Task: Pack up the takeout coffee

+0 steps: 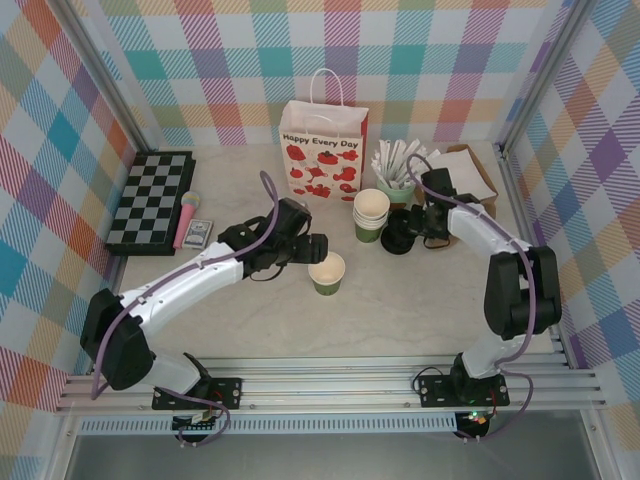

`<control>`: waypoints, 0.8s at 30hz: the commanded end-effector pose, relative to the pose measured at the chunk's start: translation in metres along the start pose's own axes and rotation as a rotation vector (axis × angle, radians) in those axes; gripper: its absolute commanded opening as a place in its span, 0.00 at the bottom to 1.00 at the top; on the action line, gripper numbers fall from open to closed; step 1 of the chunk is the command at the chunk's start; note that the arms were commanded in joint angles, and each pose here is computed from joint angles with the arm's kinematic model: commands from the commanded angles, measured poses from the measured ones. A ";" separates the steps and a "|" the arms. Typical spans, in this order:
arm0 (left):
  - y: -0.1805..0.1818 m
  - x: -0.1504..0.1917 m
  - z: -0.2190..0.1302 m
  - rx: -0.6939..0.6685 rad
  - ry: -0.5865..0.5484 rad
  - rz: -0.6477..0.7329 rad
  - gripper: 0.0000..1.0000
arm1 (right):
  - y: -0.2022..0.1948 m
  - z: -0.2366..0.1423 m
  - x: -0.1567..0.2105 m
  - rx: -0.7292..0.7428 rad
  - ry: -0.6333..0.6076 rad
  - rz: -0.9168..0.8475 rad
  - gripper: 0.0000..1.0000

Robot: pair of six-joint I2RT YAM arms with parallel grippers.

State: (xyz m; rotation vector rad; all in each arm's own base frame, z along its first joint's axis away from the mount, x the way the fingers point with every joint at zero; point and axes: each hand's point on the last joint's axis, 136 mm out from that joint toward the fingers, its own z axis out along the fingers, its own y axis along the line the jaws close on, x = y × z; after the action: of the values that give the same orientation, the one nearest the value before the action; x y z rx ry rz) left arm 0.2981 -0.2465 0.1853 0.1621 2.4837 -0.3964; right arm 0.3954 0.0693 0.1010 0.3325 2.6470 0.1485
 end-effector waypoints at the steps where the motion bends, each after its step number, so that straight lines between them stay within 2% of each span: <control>1: -0.006 -0.008 -0.009 0.043 -0.050 -0.009 0.87 | -0.004 -0.011 0.001 0.026 -0.037 -0.083 0.12; 7: -0.033 -0.011 -0.011 0.164 -0.020 0.018 0.88 | 0.013 -0.044 0.003 0.003 -0.180 -0.299 0.08; 17: -0.087 -0.038 -0.020 0.304 0.017 0.132 0.78 | 0.066 -0.125 0.021 -0.099 -0.441 -0.719 0.02; 24: -0.105 -0.048 -0.016 0.262 0.047 0.242 0.72 | 0.103 -0.157 0.026 -0.139 -0.505 -0.894 0.00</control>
State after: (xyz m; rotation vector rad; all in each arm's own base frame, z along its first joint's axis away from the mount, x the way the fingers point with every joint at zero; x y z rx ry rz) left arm 0.3196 -0.3362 0.2609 0.4528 2.3708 -0.6724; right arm 0.3190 0.1576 0.2221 -0.6709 2.1161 -0.0004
